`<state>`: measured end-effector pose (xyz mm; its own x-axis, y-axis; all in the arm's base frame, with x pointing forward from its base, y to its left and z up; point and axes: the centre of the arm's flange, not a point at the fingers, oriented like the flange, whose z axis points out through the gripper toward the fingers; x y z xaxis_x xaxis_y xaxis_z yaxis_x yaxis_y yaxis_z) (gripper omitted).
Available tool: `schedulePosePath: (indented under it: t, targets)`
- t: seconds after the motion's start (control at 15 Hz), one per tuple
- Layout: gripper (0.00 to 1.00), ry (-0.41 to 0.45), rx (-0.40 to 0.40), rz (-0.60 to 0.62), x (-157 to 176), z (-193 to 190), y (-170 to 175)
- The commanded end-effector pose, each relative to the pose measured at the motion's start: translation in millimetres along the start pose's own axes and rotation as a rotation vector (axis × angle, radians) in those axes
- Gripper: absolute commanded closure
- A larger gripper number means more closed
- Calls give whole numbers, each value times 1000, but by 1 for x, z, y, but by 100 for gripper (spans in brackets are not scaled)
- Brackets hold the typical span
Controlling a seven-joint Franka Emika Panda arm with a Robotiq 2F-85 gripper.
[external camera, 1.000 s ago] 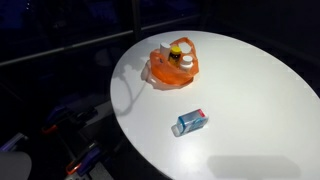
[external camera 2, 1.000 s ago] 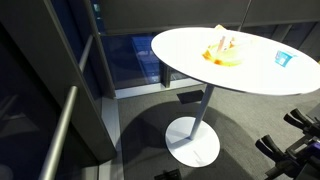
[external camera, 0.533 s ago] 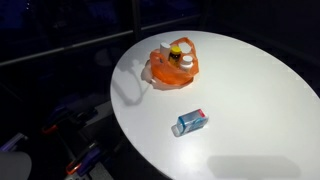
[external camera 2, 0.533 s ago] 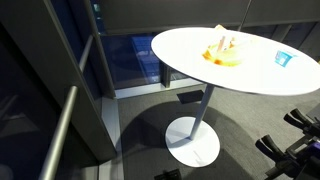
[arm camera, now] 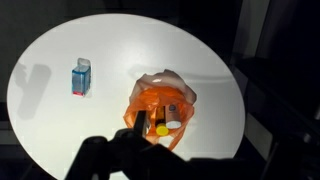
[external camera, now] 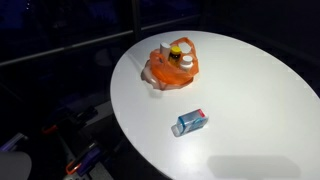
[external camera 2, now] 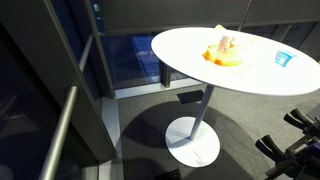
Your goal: Put the blue container in the plastic bag
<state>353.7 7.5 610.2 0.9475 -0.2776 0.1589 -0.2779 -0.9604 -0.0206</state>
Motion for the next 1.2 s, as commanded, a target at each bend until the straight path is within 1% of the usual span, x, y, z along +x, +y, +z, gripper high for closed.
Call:
schedulePosePath:
  t: [0.0,0.33,0.6,1.0,1.13]
  targets:
    - [0,-48,-18,90,36,6,16]
    - [0,-103,-34,175,62,39,41]
    - [0,-131,-70,222,76,73,62]
    - [0,-116,-45,274,101,114,93]
    - [0,-101,-52,298,110,127,103]
